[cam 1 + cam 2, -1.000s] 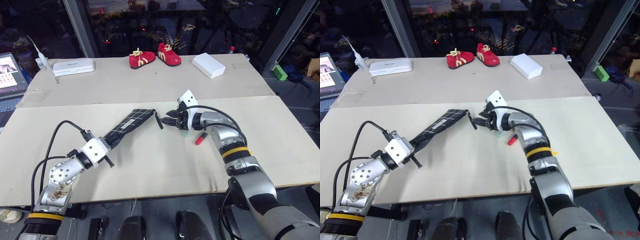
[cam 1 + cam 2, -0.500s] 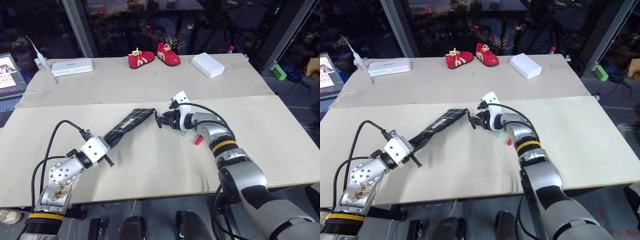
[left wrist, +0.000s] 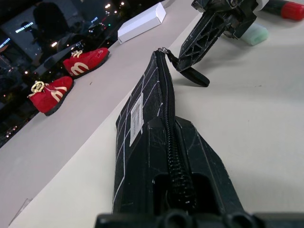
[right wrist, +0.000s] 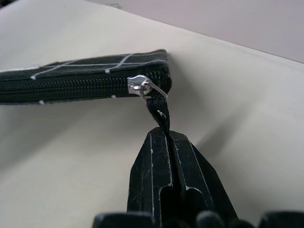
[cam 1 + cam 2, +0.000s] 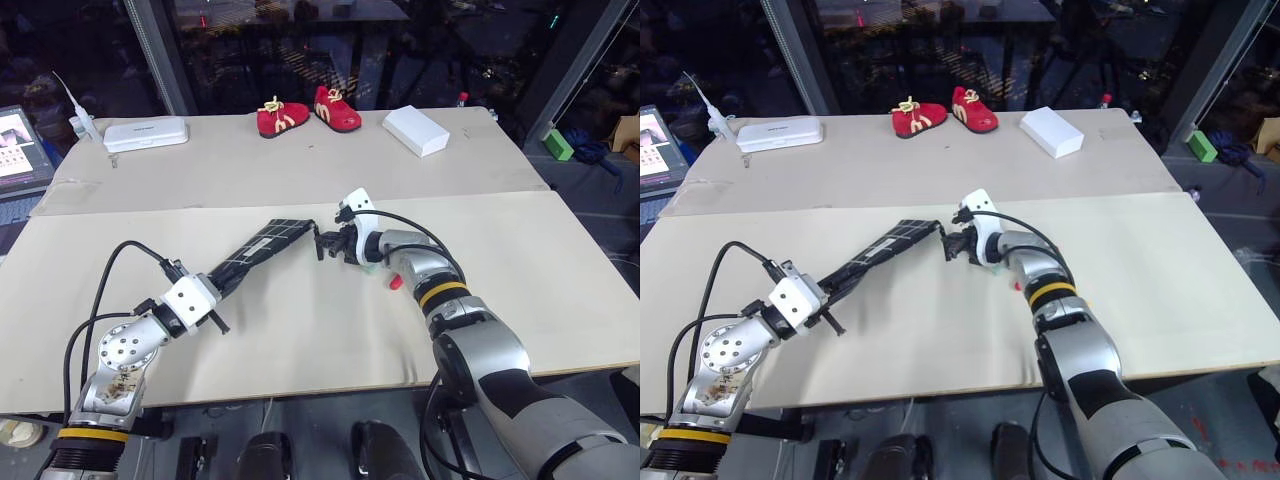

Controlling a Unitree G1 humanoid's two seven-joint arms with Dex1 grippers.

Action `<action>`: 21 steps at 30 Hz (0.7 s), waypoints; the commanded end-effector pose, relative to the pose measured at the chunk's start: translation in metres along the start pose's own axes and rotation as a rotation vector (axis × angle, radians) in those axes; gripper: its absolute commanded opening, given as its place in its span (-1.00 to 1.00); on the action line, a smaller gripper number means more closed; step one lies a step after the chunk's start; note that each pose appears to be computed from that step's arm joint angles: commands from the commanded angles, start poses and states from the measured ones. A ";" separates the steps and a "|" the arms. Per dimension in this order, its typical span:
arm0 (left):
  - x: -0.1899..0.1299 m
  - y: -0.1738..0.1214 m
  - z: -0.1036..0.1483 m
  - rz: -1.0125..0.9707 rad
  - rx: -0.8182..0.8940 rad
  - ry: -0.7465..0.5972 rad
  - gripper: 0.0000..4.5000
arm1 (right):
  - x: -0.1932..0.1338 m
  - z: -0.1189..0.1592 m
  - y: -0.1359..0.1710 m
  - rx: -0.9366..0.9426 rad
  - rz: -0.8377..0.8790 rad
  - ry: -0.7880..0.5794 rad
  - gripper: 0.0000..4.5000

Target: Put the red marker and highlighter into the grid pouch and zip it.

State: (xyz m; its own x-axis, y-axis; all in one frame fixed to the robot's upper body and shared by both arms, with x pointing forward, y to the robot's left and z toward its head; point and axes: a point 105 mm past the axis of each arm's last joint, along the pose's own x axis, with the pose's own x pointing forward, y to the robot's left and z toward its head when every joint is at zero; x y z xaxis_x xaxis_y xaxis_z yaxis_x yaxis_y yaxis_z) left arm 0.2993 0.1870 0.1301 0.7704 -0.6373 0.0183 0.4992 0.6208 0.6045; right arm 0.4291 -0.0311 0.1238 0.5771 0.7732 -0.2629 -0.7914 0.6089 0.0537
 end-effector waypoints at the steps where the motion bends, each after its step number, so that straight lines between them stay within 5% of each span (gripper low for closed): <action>1: 0.000 0.006 0.010 0.029 0.015 -0.035 -1.00 | -0.001 0.022 -0.002 -0.038 -0.016 -0.067 -0.99; 5: 0.001 0.004 0.010 0.029 0.010 -0.037 -1.00 | -0.002 0.021 0.003 -0.027 0.034 -0.066 -0.99; 12: 0.004 0.003 0.009 0.026 0.005 -0.040 -1.00 | -0.006 0.014 0.066 -0.144 0.379 -0.053 -0.99; 21: 0.006 0.005 0.010 0.026 0.002 -0.048 -1.00 | 0.000 0.025 0.104 -0.179 0.495 -0.084 -0.99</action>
State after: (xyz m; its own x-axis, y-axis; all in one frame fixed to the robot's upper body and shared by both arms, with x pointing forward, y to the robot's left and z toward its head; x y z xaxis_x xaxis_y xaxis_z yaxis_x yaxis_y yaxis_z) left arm 0.3005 0.1827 0.1299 0.7687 -0.6385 0.0377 0.4982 0.6347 0.5907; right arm 0.3620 0.0208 0.1311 0.2011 0.9518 -0.2315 -0.9777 0.2098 0.0132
